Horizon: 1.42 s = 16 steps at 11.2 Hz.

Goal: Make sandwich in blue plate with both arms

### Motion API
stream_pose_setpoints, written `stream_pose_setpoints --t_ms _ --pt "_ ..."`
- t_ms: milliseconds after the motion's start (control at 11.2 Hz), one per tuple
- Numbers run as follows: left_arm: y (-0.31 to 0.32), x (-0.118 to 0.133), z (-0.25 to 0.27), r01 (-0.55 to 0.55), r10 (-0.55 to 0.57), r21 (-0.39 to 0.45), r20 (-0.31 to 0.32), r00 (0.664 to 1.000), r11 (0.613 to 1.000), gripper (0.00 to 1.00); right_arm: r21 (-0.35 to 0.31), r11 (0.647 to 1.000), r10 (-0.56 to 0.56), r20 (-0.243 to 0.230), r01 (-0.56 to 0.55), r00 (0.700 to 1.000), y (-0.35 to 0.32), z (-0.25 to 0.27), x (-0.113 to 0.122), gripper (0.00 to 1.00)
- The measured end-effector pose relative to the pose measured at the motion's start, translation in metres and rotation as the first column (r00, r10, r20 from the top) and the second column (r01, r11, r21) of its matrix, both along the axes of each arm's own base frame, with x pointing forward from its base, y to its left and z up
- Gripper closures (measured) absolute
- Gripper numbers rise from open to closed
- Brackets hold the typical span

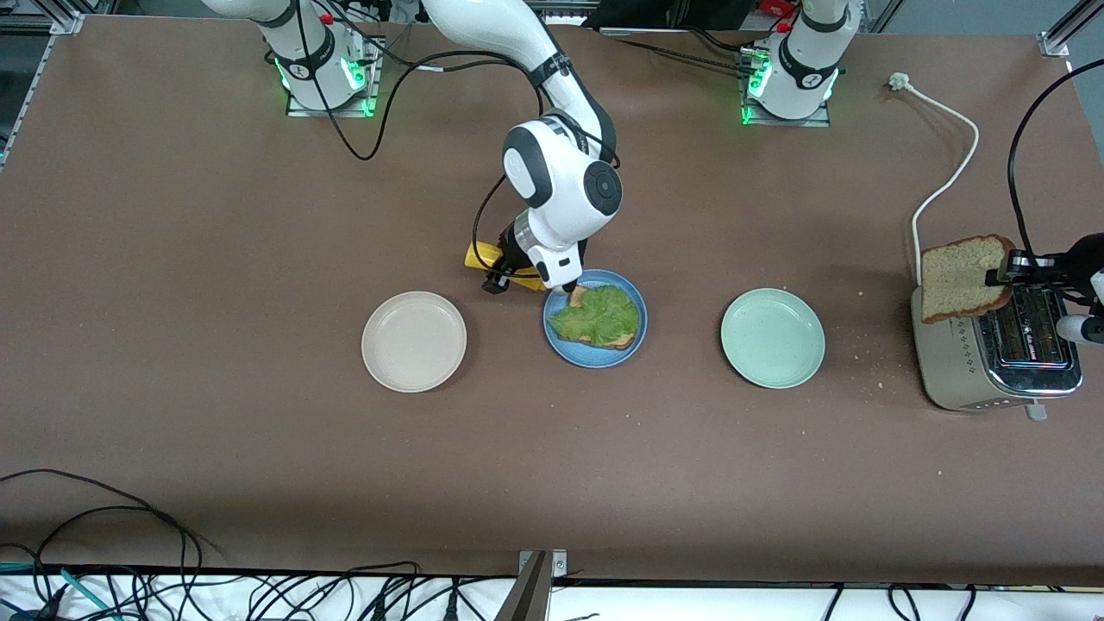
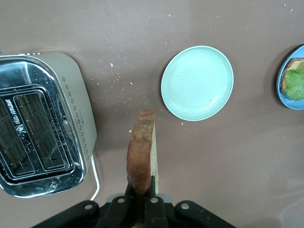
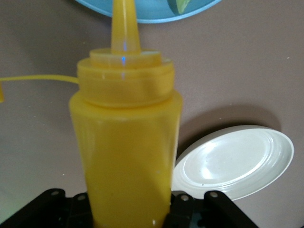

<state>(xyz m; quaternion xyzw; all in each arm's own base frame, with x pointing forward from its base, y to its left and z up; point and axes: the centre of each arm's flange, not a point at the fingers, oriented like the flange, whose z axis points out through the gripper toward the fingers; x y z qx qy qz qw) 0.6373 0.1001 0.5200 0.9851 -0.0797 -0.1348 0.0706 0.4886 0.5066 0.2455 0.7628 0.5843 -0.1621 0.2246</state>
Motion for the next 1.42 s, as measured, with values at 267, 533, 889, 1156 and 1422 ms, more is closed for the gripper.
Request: stream_pose_setpoints --t_ms 267,533,889,1156,1422 --pt "0.000 0.000 0.000 -0.001 0.001 0.000 0.000 1.000 1.000 0.92 -0.058 0.998 0.036 0.033 -0.034 0.999 0.009 -0.017 -0.001 0.85" --pt "0.001 0.000 0.000 -0.002 0.002 0.000 -0.001 1.000 1.000 0.92 -0.081 0.996 0.039 0.044 -0.036 0.998 0.010 -0.030 -0.001 0.85" --pt "0.001 0.000 -0.001 -0.002 0.002 0.000 -0.002 1.000 1.000 0.92 -0.078 0.996 0.040 0.054 -0.036 0.998 0.011 -0.026 0.002 0.85" --pt "0.000 0.000 -0.002 -0.002 0.002 0.000 -0.003 1.000 1.000 0.92 -0.011 1.000 0.014 0.047 -0.013 0.999 0.004 0.000 0.017 0.85" --pt "-0.001 0.001 -0.002 -0.002 0.002 0.000 -0.004 1.000 1.000 0.92 0.154 0.988 -0.022 -0.004 0.022 1.000 -0.030 0.058 0.055 0.85"
